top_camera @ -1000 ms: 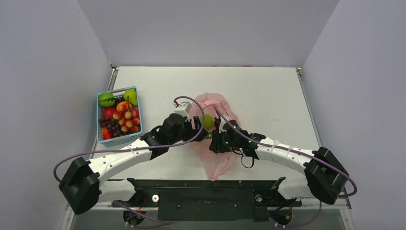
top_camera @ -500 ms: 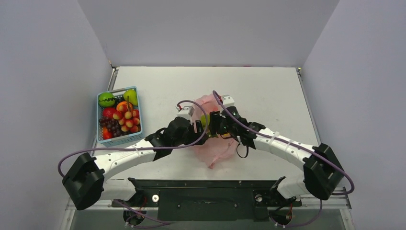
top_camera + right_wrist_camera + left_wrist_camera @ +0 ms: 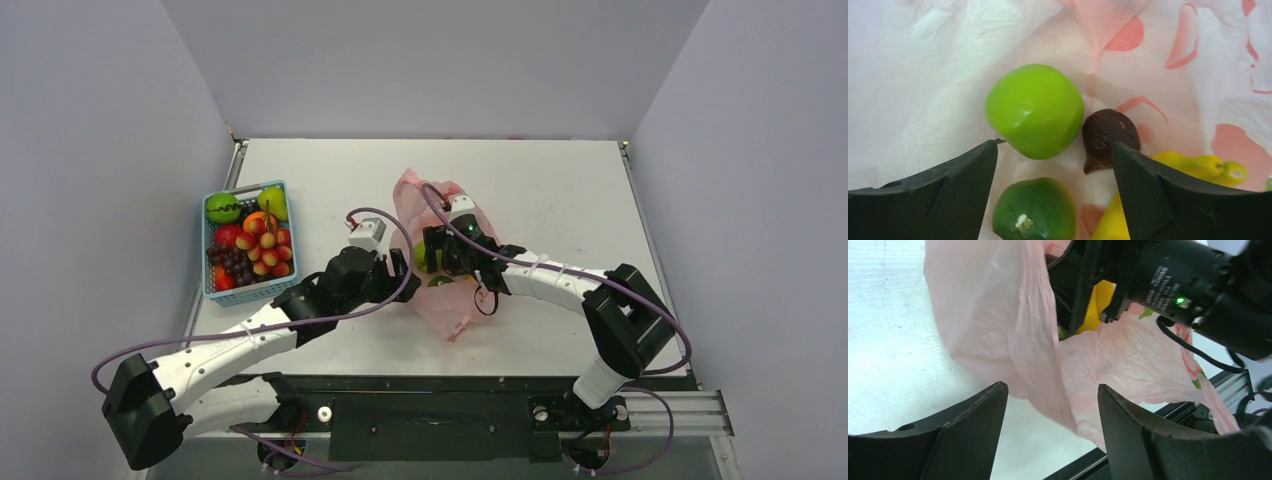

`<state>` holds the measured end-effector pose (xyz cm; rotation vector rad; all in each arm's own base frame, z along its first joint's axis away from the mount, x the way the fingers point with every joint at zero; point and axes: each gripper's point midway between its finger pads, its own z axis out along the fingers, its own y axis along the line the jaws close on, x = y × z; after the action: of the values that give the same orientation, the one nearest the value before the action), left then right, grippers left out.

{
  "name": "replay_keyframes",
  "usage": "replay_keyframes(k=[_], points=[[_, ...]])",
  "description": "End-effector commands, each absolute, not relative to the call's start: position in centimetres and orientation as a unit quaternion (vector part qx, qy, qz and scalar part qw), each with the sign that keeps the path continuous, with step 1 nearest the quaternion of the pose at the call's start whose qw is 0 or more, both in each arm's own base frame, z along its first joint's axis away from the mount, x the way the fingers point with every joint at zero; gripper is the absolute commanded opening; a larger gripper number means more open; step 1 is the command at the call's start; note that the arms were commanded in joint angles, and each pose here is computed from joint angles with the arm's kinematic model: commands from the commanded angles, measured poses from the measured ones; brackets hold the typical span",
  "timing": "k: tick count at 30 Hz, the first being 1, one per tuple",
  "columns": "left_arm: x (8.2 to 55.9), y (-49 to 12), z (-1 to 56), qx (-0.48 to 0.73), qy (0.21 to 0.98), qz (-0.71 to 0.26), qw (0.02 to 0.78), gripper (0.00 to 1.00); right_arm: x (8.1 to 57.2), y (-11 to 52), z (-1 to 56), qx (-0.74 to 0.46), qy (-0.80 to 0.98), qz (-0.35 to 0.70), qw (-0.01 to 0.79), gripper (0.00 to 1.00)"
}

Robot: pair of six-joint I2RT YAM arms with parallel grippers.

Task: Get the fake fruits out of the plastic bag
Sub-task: Take out the fake fruit from the plastic bag.

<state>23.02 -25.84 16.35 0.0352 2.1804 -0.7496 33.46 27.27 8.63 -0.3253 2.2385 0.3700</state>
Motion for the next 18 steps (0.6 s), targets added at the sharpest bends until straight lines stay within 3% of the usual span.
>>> replay_keyframes(k=[1, 14, 18], points=[[22.7, -25.3, 20.6, 0.023, 0.846, -0.311, 0.432, 0.64, 35.4, 30.9, 11.8, -0.143, 0.852, 0.202, 0.461, 0.8], [20.4, -19.6, 26.9, -0.003, 0.813, -0.309, 0.494, 0.68, 36.7, 32.5, 7.5, -0.177, 0.868, 0.174, 0.431, 0.83], [20.0, -18.7, 27.2, -0.003, 0.813, -0.301, 0.498, 0.68, 36.8, 32.2, 7.0, -0.176, 0.874, 0.159, 0.423, 0.79]])
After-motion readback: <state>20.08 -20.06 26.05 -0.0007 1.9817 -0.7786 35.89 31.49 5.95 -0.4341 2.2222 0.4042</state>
